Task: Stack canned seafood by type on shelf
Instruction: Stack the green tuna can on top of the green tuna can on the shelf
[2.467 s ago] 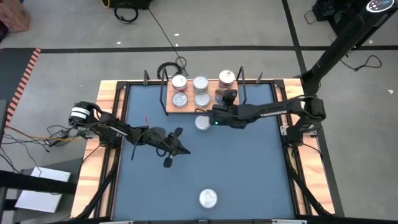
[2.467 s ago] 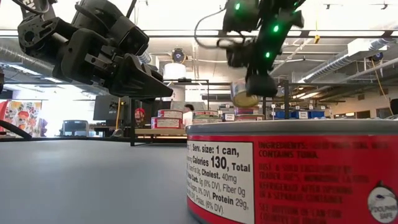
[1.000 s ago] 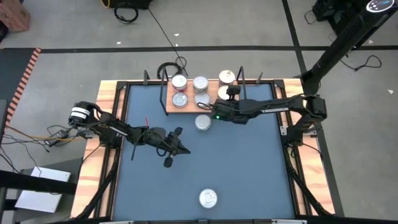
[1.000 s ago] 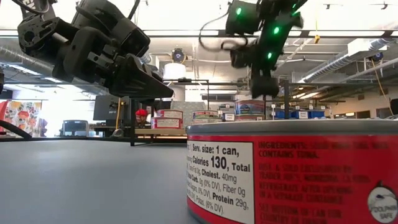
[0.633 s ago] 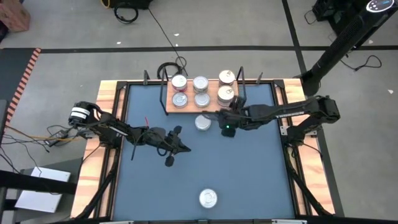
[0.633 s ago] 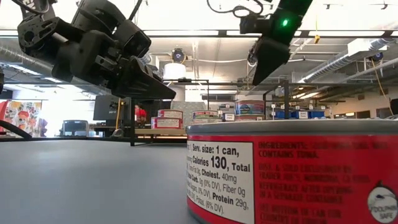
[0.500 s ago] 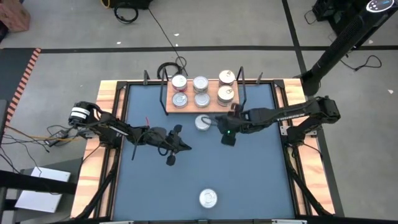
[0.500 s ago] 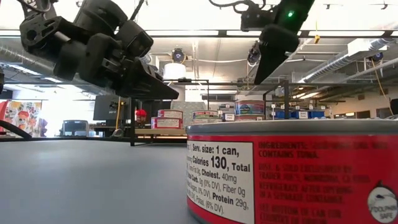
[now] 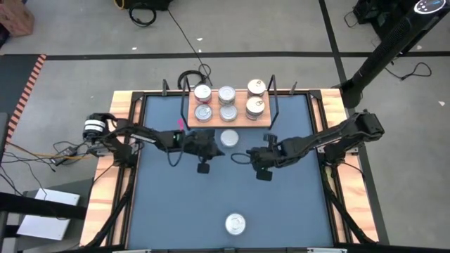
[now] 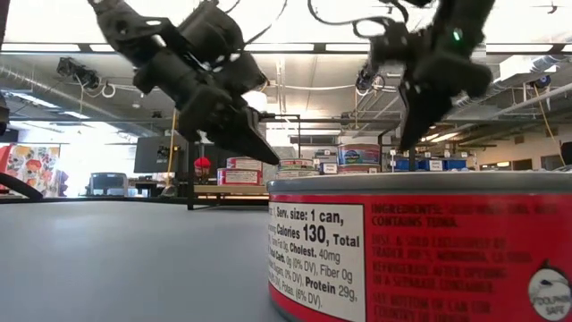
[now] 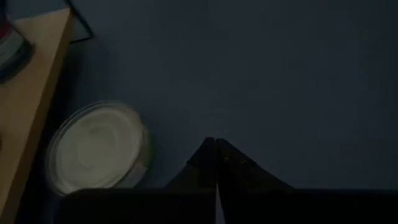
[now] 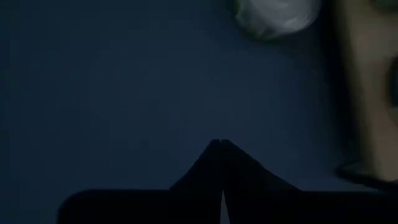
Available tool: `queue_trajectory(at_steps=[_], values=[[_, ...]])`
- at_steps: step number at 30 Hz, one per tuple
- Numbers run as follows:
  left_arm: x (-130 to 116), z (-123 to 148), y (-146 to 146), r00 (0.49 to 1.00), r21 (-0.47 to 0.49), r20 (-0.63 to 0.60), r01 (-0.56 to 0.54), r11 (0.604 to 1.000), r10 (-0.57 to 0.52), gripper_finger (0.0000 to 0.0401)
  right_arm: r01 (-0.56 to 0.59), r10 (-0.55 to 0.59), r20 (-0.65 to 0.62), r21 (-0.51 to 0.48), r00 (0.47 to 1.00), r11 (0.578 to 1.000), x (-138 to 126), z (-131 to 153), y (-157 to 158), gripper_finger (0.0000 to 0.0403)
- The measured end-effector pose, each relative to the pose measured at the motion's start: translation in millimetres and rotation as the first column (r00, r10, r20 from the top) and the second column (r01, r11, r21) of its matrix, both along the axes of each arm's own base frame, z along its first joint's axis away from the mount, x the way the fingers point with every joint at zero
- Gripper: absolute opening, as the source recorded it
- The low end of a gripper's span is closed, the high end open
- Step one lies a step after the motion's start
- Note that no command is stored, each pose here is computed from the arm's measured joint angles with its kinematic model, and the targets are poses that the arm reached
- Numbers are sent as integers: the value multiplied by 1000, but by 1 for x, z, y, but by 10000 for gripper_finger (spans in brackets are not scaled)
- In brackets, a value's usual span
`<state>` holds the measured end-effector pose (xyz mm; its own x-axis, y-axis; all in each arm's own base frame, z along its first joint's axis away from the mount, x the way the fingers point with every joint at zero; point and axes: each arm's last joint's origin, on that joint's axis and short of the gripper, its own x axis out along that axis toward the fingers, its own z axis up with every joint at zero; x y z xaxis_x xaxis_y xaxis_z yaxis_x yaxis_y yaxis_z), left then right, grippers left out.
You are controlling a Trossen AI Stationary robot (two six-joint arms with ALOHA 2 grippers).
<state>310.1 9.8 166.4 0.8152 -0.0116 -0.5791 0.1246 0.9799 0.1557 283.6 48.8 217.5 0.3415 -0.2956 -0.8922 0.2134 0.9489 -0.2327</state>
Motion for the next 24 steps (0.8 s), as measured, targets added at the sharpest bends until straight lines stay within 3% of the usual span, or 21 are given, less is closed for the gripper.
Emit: queue_trajectory(at_steps=[8, 13, 24], values=[[29, -8, 14, 996, 66, -84, -12, 998, 18, 57, 30, -33, 34, 70, 999, 997, -13, -44, -1, 7], [44, -18, 19, 991, 219, -122, -30, 975, 58, 93, 37, -41, 45, 74, 998, 997, -13, -46, 1, 5], [55, -31, 22, 979, 344, -154, -76, 936, 136, 115, 21, -24, 56, 52, 998, 998, -14, -45, 7, 5]])
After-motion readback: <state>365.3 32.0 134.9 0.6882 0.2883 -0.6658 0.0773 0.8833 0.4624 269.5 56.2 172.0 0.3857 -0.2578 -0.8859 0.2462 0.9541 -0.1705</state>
